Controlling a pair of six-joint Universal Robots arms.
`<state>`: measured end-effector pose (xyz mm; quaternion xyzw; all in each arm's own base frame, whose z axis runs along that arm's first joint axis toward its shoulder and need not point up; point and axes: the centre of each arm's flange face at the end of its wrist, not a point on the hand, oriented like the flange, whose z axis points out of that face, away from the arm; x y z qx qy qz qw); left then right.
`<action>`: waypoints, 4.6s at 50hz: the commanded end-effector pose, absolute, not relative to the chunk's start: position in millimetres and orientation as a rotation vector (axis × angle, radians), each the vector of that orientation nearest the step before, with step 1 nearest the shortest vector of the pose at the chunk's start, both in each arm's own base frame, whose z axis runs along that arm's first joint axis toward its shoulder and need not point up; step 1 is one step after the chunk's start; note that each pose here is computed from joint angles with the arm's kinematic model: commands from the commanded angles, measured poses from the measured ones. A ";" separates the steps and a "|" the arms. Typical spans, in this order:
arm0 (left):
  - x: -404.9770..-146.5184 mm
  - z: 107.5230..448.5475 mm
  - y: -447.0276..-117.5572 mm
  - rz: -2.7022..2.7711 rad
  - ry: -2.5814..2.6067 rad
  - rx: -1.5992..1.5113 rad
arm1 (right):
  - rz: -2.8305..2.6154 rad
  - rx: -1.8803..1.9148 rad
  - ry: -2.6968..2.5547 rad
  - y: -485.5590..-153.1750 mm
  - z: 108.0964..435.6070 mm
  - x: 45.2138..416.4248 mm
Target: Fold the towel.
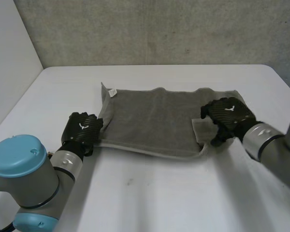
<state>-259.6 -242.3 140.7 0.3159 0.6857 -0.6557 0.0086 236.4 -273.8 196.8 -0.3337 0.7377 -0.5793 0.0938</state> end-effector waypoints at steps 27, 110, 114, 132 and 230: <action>-259.3 137.4 -241.2 -2.035 2.150 0.996 | -1.774 -1.718 1.848 -361.2 159.5 269.8; -257.6 134.4 -237.2 -2.010 2.156 1.011 | -1.625 -1.754 2.031 -392.7 122.1 248.0; -258.0 134.4 -236.8 -2.010 2.156 1.012 | -1.652 -1.748 2.052 -394.4 129.0 242.5; -257.9 134.3 -236.7 -2.008 2.156 1.014 | -1.641 -1.707 2.193 -397.4 135.0 214.1; -236.4 114.9 -243.2 -1.764 2.440 1.168 | -1.715 -1.003 2.479 -318.8 150.0 130.2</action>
